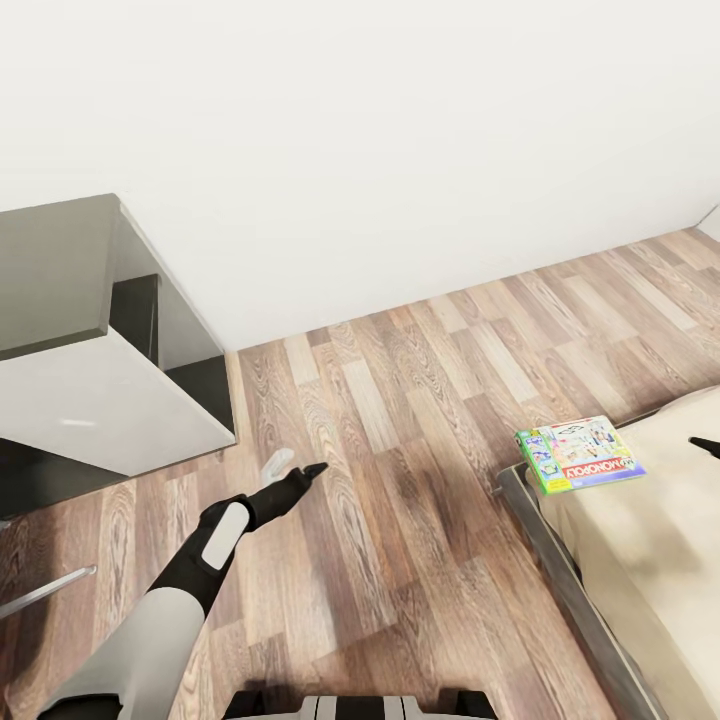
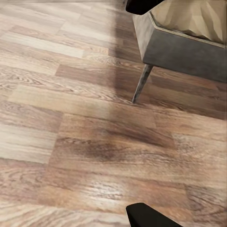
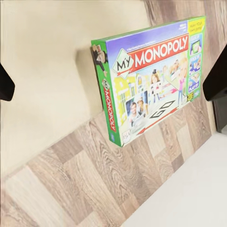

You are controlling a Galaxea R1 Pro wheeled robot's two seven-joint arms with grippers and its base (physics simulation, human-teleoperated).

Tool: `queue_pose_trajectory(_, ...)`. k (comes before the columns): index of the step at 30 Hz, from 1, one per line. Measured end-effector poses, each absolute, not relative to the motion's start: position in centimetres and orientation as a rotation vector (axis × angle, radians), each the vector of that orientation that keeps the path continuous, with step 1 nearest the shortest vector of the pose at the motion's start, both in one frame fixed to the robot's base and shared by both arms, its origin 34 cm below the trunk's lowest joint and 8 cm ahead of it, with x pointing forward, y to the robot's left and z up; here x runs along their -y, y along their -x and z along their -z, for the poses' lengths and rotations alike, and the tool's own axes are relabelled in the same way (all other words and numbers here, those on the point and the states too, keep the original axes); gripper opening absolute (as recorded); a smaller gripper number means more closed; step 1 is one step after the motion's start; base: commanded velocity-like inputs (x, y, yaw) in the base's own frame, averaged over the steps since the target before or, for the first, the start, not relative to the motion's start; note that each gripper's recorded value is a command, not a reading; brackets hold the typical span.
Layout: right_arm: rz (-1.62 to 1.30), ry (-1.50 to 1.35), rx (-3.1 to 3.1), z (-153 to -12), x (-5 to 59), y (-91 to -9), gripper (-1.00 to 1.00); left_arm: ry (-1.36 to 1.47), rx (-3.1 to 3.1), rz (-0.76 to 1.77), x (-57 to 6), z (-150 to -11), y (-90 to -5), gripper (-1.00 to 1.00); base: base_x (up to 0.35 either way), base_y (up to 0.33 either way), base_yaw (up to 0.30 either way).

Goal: Put all the toys in the child's room - the three board games (two on the bed and one on the table), the two jigsaw puzzles on the table, and the tennis ball on the table - inside the toy box on the table in the child's room.

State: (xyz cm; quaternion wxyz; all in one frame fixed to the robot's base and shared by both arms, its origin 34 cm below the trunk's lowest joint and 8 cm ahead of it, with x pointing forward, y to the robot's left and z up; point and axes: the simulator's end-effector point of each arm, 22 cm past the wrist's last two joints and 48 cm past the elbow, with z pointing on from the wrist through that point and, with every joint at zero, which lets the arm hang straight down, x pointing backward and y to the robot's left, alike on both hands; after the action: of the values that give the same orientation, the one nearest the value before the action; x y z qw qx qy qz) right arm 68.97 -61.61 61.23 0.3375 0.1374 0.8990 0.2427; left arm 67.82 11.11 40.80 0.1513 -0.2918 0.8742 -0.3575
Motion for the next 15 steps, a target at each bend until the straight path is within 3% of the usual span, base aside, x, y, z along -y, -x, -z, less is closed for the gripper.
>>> queue_pose_trajectory(15, -0.585, -0.330, -2.341, -61.2, 62.3, -69.1, 1.00, 0.792, -2.516, 1.063, -9.7, -41.2, -67.6, 1.00, 0.000, 0.000, 0.000)
